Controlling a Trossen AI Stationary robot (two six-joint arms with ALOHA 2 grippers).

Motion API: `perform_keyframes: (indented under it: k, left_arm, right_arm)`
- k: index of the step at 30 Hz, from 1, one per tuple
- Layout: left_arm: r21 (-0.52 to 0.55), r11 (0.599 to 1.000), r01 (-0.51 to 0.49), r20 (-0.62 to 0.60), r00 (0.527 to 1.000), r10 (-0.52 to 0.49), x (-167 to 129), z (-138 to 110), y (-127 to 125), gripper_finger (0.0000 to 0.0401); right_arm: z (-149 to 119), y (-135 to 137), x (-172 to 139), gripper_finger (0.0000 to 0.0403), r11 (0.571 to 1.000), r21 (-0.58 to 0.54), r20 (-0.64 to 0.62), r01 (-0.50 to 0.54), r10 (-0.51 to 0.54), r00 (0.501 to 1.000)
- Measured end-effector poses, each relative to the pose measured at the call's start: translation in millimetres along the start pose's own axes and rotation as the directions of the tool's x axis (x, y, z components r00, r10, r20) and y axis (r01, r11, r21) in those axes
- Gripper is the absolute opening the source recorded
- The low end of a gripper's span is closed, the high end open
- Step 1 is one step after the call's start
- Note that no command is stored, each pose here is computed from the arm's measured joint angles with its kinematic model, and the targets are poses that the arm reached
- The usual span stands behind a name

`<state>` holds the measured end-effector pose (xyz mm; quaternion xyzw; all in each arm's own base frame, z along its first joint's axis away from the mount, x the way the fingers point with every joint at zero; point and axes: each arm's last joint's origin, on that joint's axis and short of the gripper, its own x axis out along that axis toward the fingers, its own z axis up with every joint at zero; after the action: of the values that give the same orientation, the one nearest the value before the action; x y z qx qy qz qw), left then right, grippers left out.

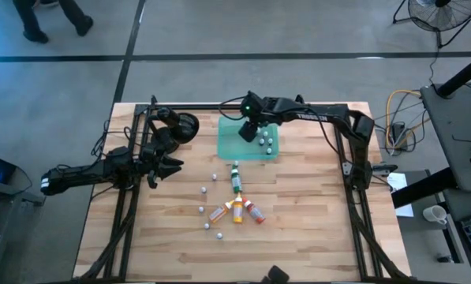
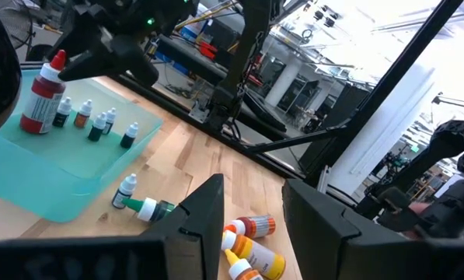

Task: Pick & Place food coloring
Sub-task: Put the big red food coloring bottle into the bin, then put the big orange food coloring bottle into the bin

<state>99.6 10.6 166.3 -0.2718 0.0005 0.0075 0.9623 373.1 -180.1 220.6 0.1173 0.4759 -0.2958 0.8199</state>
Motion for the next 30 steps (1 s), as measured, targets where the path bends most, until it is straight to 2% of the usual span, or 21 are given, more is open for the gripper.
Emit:
perform_keyframes:
  k: [6, 8, 10, 12, 15, 19, 21, 27, 30]
  left_arm:
    - [0.0, 1.0, 0.0, 0.0, 1.0, 0.0, 0.0, 0.0, 0.0, 0.0106]
    - [0.0, 1.0, 0.0, 0.0, 1.0, 0.0, 0.0, 0.0, 0.0, 0.0106]
    - [0.0, 1.0, 0.0, 0.0, 1.0, 0.0, 0.0, 0.1, -0.1, 0.0106]
    - [0.0, 1.0, 0.0, 0.0, 1.0, 0.0, 0.0, 0.0, 0.0, 0.0106]
    - [0.0, 1.0, 0.001, 0.0, 1.0, -0.001, 0.0, 0.0, -0.1, 0.0106]
    - [0.0, 1.0, 0.001, 0.0, 1.0, -0.001, 0.0, 0.1, -0.1, 0.0106]
    - [0.0, 1.0, 0.001, 0.0, 1.0, -0.001, 0.0, 0.0, -0.1, 0.0106]
    - [0.0, 1.0, 0.001, -0.001, 1.0, -0.001, 0.0, -0.1, -0.1, 0.0106]
    - [0.0, 1.0, 0.001, -0.001, 1.0, -0.001, 0.0, -0.1, -0.1, 0.0106]
  right_arm:
    - [-1.3, -2.2, -19.4, 0.0227, 1.0, -0.03, -0.012, -0.005, 0.004, 1.0]
    - [-2.6, 0.8, -26.9, 0.0235, 0.998, -0.056, -0.021, -0.035, 0.034, 0.999]
    - [-5.3, 7.3, -33.6, 0.0241, 0.987, -0.097, -0.047, -0.126, 0.122, 0.991]
    - [-9.5, 17.4, -38.9, 0.0247, 0.955, -0.134, -0.092, -0.263, 0.253, 0.963]
    - [-18.6, 37.8, -45.1, 0.025, 0.889, -0.197, -0.173, -0.414, 0.384, 0.907]
    - [-35.4, 72.8, -55.2, 0.0248, 0.806, -0.347, -0.262, -0.479, 0.407, 0.875]
    - [-46.0, 91.0, -60.6, 0.0246, 0.738, -0.443, -0.307, -0.508, 0.408, 0.86]
    - [-75.8, 134.9, -72.2, 0.024, 0.487, -0.677, -0.38, -0.551, 0.411, 0.829]
    - [-88.1, 147.3, -72.3, 0.0237, 0.434, -0.707, -0.395, -0.558, 0.412, 0.821]
